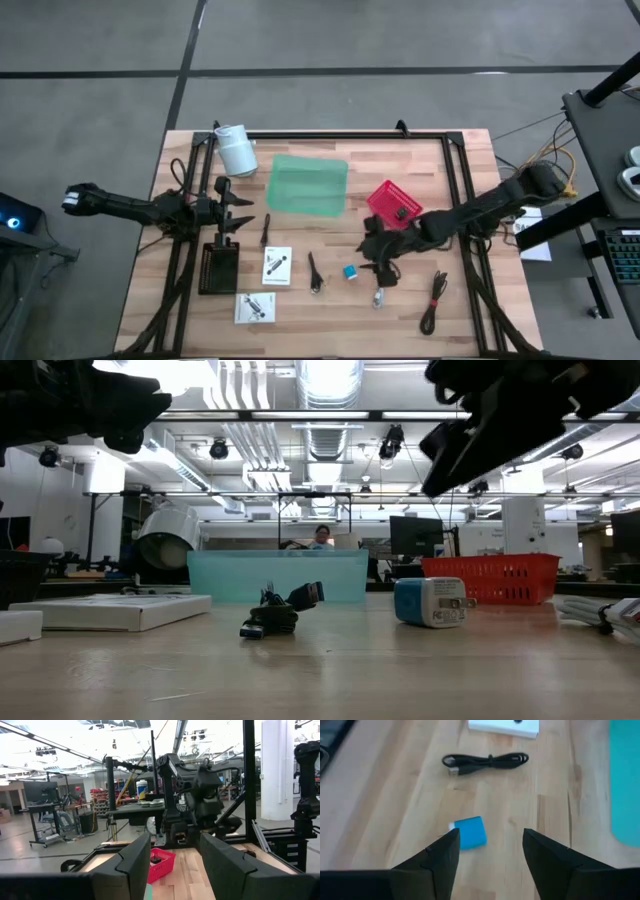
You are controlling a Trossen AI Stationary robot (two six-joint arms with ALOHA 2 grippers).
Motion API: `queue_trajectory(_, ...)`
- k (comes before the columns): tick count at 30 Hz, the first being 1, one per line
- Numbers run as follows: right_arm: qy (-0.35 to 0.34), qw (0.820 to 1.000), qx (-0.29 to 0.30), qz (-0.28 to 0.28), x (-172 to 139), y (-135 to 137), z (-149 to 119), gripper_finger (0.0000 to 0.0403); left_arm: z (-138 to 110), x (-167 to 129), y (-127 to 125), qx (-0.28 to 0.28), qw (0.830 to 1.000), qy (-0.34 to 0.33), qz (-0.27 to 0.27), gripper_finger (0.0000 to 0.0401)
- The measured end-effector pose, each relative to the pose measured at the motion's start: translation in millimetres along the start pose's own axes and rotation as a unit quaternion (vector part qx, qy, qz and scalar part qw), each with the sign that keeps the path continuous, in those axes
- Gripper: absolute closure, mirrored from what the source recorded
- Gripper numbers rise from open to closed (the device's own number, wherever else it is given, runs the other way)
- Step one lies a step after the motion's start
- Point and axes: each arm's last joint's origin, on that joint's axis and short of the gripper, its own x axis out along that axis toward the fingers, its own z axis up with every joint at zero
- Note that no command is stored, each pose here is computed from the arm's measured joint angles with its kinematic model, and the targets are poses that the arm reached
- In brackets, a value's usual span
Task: Pick and place items into bin
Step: Put the blue charger adapter into the red bin
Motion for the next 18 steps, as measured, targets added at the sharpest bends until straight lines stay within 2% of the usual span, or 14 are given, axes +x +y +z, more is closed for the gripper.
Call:
queue_trajectory(10,0.070,0.997,-0.025,0.003,32,7,20,0.0108,0,0,0,0.000,1.000,0.000,0.000,0.0244)
queue_trajectory(18,0.136,0.990,-0.031,-0.004,57,10,23,0.0099,0,0,0,0.000,1.000,0.000,0.000,0.0244)
